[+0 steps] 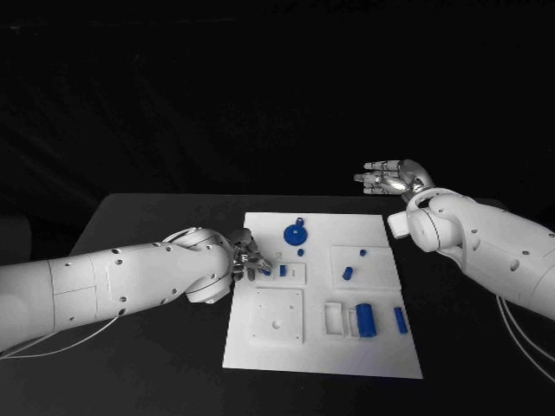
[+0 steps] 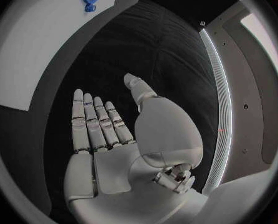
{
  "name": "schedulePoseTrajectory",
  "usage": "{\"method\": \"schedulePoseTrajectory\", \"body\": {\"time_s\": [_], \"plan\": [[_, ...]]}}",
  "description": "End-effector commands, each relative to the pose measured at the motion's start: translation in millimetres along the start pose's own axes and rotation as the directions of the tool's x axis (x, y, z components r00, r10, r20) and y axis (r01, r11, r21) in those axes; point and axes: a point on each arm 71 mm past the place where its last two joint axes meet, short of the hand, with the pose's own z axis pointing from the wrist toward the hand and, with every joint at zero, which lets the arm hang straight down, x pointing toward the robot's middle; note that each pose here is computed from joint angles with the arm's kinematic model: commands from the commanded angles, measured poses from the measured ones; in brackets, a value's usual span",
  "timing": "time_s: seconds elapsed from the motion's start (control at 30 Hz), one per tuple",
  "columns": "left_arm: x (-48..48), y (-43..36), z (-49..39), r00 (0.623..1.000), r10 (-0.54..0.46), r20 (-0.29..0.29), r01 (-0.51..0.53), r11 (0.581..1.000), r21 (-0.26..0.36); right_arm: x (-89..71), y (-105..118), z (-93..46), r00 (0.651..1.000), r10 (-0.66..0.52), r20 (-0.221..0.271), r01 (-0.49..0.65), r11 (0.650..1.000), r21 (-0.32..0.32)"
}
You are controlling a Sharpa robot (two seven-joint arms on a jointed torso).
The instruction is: Assemble the parts on the task board
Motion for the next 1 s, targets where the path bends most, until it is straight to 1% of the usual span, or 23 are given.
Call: {"method": "schedulePoseTrajectory", "body": {"time_s": [0.03,0.53,0.77,1.0], "plan": [[2.0,1.1,0.2,1.000,0.021,-0.019,-0.021,1.000,-0.007,1.4,0.7,-0.1,1.000,-0.001,-0.015,0.001,1.000,-0.009],[0.9,3.9,0.4,0.999,0.027,-0.019,-0.028,0.999,-0.018,0.8,0.4,-0.1,1.000,-0.001,-0.015,0.001,1.000,-0.008],[2.1,2.7,0.4,0.999,0.032,-0.027,-0.033,0.999,-0.017,0.9,0.4,-0.2,1.000,-0.001,-0.016,0.001,1.000,-0.008],[5.1,0.0,1.0,0.998,0.048,-0.050,-0.049,0.999,-0.016,0.7,0.3,-0.3,1.000,-0.001,-0.016,0.001,1.000,-0.008]]}}
